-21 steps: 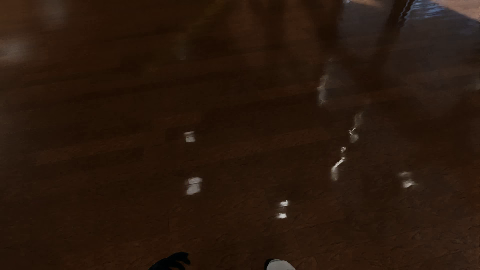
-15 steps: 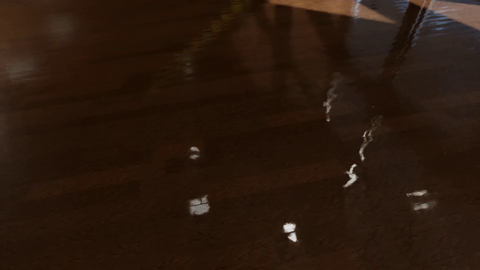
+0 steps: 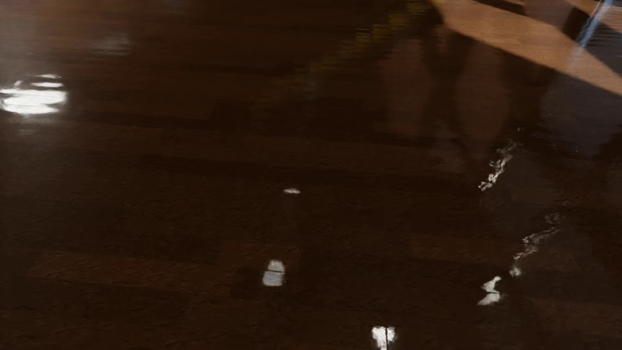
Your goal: Avoid the corner
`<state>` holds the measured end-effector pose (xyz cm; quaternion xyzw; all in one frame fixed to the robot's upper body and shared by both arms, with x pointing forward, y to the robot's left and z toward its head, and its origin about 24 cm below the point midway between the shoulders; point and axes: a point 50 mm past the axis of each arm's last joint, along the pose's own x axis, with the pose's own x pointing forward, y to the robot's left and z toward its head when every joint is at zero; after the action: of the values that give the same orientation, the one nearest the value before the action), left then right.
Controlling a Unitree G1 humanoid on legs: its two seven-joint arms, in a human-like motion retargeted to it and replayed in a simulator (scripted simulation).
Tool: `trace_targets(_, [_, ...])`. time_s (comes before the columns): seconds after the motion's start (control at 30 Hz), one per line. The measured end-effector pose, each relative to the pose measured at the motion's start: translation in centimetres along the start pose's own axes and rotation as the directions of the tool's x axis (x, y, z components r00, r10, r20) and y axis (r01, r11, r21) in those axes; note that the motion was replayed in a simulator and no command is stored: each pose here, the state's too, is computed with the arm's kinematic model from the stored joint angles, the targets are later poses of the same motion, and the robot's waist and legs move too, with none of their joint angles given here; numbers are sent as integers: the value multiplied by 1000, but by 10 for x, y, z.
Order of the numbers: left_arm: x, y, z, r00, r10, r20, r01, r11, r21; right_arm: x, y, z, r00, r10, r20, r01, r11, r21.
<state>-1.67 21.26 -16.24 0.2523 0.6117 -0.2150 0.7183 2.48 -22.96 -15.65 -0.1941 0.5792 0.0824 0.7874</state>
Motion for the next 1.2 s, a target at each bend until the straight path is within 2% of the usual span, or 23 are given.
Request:
trace_targets(0.03, [1, 7, 14, 999, 10, 52, -12, 1000, 23, -2, 4, -7, 1000, 16, -21, -17, 1000, -23])
trace_targets(0.1, [2, 26, 42, 986, 66, 151, -66, 998, -7, -9, -1, -28, 997, -4, -73, 4, 1000, -1])
trace_targets(0.23, [-8, 71, 76, 940, 193, 280, -184, 981, -60, -25, 14, -64, 985, 29, -167, -25, 999, 23])
trace_targets(0.3, [-7, 75, 85, 930, 223, 293, -192, 973, -130, -21, 14, -62, 983, 39, -180, -42, 999, -15])
trace_targets(0.37, [-2, 56, 104, 930, 151, 337, -139, 989, -59, -14, -9, -49, 987, -10, -159, 1, 998, -56])
trace_targets(0.4, [-3, 49, 107, 927, 132, 352, -121, 991, -54, -12, -19, -41, 991, -42, -131, 38, 999, -30])
trace_targets(0.5, [3, 13, 80, 963, 28, 268, -31, 1000, 6, -9, -22, -18, 998, -51, -39, 50, 998, -26])
trace_targets(0.57, [3, -1, 48, 986, -1, 169, 3, 1000, -9, -7, -21, -1, 998, -52, 33, 52, 999, -11])
trace_targets(0.7, [-6, -27, -17, 996, -83, -38, 85, 995, 52, -2, -28, 44, 983, -54, 176, 63, 997, -49])
trace_targets(0.73, [-10, -31, -30, 993, -87, -78, 90, 995, 33, -2, -34, 58, 974, -64, 219, 79, 995, -62])
trace_targets(0.83, [-15, -40, -53, 976, -126, -178, 148, 983, 111, -2, -41, 53, 975, -91, 202, 100, 994, -36])
trace_targets(0.9, [-17, -44, -53, 978, -126, -163, 138, 988, 62, -1, -32, 34, 989, -67, 130, 73, 996, -47])
trace_targets(1.0, [-3, -23, -6, 996, -90, -11, 91, 989, 118, -5, -12, 5, 999, -12, 46, 14, 998, -62])
trace_targets(1.1, [0, 34, 63, 971, 78, 228, -83, 997, 9, -16, 10, -34, 996, 61, -72, -68, 992, -107])
trace_targets(1.2, [-22, 99, 132, 849, 271, 453, -246, 962, -116, -29, 28, -68, 979, 106, -175, -126, 986, -105])
